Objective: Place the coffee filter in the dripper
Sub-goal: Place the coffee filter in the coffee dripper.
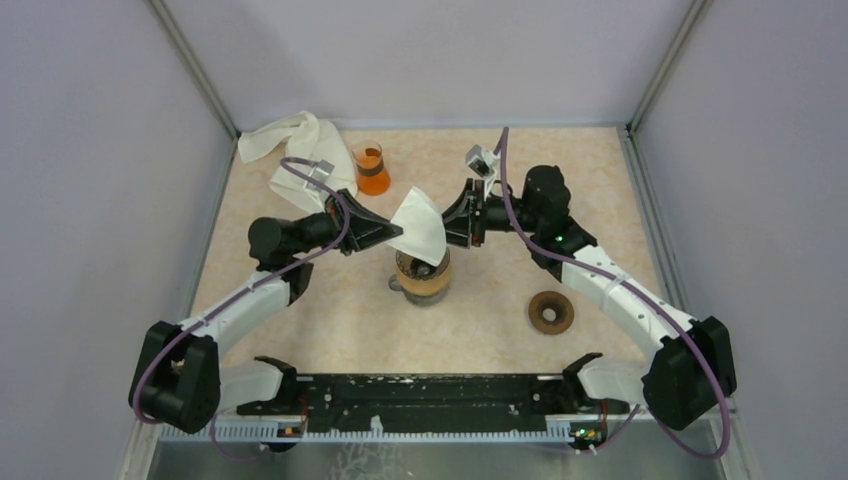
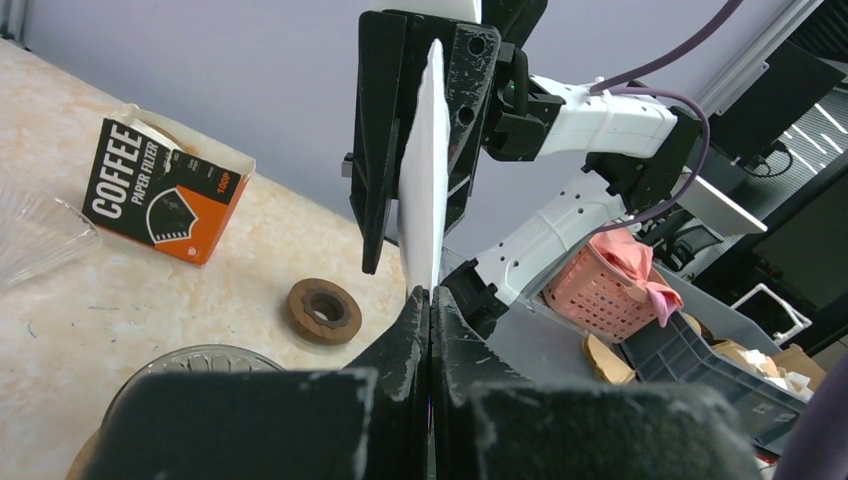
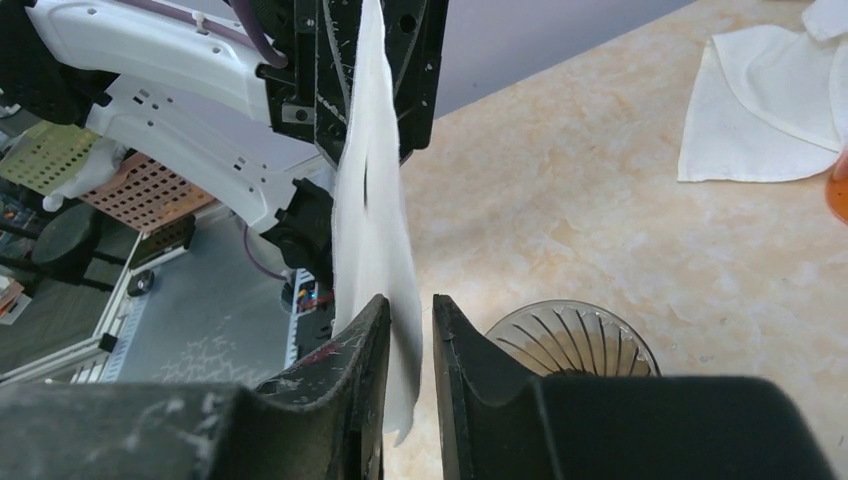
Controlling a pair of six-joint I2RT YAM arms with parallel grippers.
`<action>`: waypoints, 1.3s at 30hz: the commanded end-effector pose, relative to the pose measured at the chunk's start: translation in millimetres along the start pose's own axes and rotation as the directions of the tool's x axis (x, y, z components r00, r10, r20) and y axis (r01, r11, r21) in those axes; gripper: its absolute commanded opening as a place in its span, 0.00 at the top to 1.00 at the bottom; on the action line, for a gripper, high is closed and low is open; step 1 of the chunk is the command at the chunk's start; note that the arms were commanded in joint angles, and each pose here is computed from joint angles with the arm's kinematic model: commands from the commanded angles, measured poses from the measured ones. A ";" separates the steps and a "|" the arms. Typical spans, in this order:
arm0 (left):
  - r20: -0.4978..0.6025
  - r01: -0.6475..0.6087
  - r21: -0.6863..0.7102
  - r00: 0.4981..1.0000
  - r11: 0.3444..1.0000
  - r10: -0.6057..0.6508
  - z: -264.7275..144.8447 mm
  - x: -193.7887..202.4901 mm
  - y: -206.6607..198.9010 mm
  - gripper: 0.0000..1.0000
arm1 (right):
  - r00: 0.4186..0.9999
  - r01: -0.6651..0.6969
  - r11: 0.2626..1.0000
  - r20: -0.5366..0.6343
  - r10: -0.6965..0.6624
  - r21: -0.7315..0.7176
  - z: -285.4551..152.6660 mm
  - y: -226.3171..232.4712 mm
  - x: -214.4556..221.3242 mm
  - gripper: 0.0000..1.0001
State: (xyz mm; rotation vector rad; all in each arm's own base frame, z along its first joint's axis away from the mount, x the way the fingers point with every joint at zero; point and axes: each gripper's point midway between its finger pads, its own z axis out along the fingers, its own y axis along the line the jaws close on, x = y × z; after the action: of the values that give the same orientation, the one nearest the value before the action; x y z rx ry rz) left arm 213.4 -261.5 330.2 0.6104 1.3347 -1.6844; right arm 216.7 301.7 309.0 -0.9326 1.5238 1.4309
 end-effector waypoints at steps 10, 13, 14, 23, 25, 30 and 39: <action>0.000 -0.088 -0.168 0.996 0.982 0.089 -5.7 -0.5 24.3 0.63 | 0.996 0.084 0.987 -0.010 -0.084 0.136 -8.6 -7.1 -12.5 1.00; 0.006 -0.069 -0.325 0.997 0.943 0.074 -14.0 -2.7 47.1 0.38 | 0.995 0.103 0.973 -0.027 -0.100 0.208 -13.4 -14.6 -15.6 1.00; 0.007 -0.067 -0.366 0.997 0.928 0.075 -17.0 -4.1 51.8 0.35 | 0.994 0.109 0.965 -0.038 -0.103 0.236 -15.3 -17.5 -15.1 1.00; 0.062 -0.008 -0.584 0.997 0.812 0.054 -34.9 -18.5 69.8 0.21 | 0.982 0.185 0.855 -0.124 -0.142 0.484 -26.6 -33.8 -22.6 1.00; 0.070 0.002 -0.597 0.996 0.802 0.050 -32.1 -18.3 68.0 0.20 | 0.979 0.200 0.823 -0.148 -0.143 0.532 -27.1 -36.8 -23.2 1.00; 0.085 0.014 -0.650 0.995 0.760 0.054 -27.5 -20.8 67.9 0.17 | 0.969 0.239 0.735 -0.209 -0.134 0.635 -28.1 -45.0 -23.4 1.00; 0.138 0.075 -0.681 0.990 0.729 0.027 -18.8 -21.7 60.6 0.16 | 0.941 0.331 0.558 -0.310 -0.136 0.761 -30.9 -55.4 -23.0 1.00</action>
State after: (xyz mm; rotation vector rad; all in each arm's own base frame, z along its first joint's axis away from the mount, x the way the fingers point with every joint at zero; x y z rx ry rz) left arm 272.4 -239.6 292.9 0.0914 1.7460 -1.1055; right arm 258.3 278.0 291.8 -0.7504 1.8792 0.4982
